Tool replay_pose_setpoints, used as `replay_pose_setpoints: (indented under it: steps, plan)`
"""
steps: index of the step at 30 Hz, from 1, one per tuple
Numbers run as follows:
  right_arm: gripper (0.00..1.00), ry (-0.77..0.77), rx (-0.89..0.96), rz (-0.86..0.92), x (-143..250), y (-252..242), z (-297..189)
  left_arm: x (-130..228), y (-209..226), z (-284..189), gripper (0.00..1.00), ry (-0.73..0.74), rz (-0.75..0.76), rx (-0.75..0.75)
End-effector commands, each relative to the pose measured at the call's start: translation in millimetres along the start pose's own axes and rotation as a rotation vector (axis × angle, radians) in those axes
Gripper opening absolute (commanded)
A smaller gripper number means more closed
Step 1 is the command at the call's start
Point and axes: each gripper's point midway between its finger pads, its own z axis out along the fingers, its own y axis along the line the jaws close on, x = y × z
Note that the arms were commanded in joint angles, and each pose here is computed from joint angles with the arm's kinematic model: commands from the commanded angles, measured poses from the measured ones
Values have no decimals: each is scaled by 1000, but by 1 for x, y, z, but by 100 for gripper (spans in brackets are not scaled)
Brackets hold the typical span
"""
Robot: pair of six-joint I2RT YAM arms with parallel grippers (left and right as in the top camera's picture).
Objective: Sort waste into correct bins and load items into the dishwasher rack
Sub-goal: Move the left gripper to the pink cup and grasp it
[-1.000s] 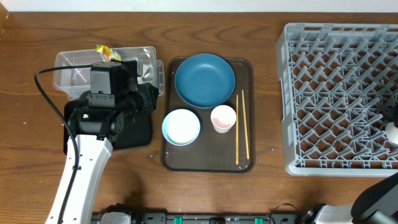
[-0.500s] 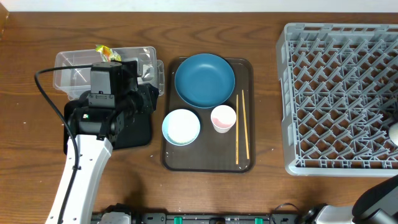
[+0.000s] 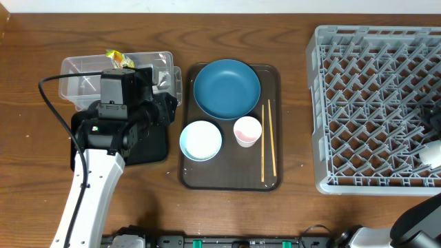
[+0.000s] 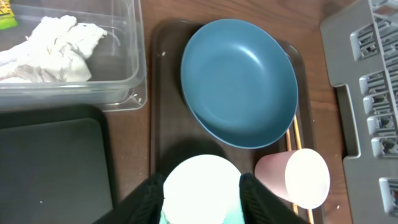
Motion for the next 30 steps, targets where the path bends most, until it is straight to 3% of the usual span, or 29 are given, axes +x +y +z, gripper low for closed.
replay_pose_setpoints:
  steps: [1,10,17,24,27,30]
  plan:
    - [92,52,-203,-93,18,51,-8,5,-12,7,46,26,34,21]
    - [93,75,-352,-383,67,139,-31,49,-64,60,46,194,164,108]
    - [93,97,-391,-490,94,169,-38,84,-92,105,46,294,244,151]
    - [93,95,-391,-525,99,174,-39,121,-92,138,45,408,256,133]
    - [92,95,-391,-525,99,174,-39,130,-89,145,35,439,247,120]
    - [92,95,-391,-525,99,174,-39,130,-88,147,19,441,246,119]
